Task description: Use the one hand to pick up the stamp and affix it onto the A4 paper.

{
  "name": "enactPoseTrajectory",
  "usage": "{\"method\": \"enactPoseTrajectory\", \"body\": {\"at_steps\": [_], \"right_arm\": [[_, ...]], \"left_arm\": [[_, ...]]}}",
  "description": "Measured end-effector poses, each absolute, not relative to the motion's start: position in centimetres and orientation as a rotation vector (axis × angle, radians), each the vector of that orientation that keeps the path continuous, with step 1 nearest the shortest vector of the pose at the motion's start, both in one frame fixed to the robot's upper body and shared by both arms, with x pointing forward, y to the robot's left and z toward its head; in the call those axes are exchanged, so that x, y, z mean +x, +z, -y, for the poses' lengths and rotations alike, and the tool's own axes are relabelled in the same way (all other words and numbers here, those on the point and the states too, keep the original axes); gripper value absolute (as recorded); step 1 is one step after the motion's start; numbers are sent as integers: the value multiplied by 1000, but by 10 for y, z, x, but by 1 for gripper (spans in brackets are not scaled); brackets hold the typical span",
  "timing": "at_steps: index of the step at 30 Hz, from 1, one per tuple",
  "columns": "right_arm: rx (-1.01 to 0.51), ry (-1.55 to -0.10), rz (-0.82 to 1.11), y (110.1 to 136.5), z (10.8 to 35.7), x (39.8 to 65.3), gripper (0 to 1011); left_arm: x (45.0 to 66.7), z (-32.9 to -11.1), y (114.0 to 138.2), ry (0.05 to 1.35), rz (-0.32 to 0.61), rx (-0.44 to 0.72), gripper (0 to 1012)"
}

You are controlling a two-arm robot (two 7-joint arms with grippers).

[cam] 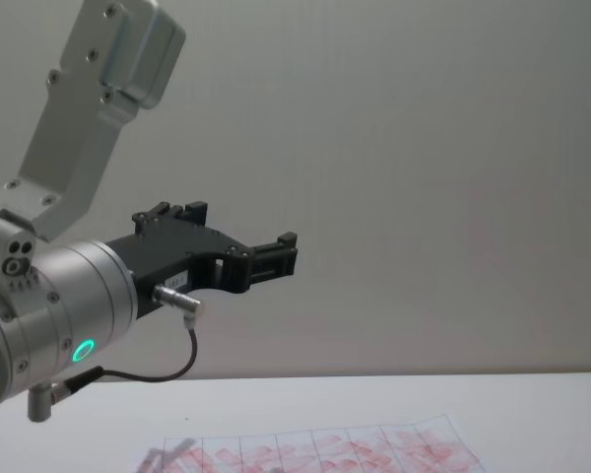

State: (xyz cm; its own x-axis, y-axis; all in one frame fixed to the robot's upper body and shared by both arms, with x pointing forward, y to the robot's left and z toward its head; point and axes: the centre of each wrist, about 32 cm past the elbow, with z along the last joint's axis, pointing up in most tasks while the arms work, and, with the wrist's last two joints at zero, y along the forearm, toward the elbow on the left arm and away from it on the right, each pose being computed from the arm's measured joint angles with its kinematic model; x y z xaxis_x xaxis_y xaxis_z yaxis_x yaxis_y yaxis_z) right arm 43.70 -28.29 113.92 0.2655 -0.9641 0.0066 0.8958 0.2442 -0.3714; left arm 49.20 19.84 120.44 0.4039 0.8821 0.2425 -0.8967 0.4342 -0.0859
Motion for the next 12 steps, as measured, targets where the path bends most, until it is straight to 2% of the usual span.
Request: {"method": "enactPoseTrajectory", "body": {"at_steps": [9, 12], "right_arm": [[-330, -1285, -243, 1139, 282, 437, 992], [-331, -1285, -243, 1139, 282, 437, 1001]], "left_arm": [[492, -198, 1204, 1124, 268, 61, 1001], [492, -198, 1204, 1124, 268, 61, 1001]]}}
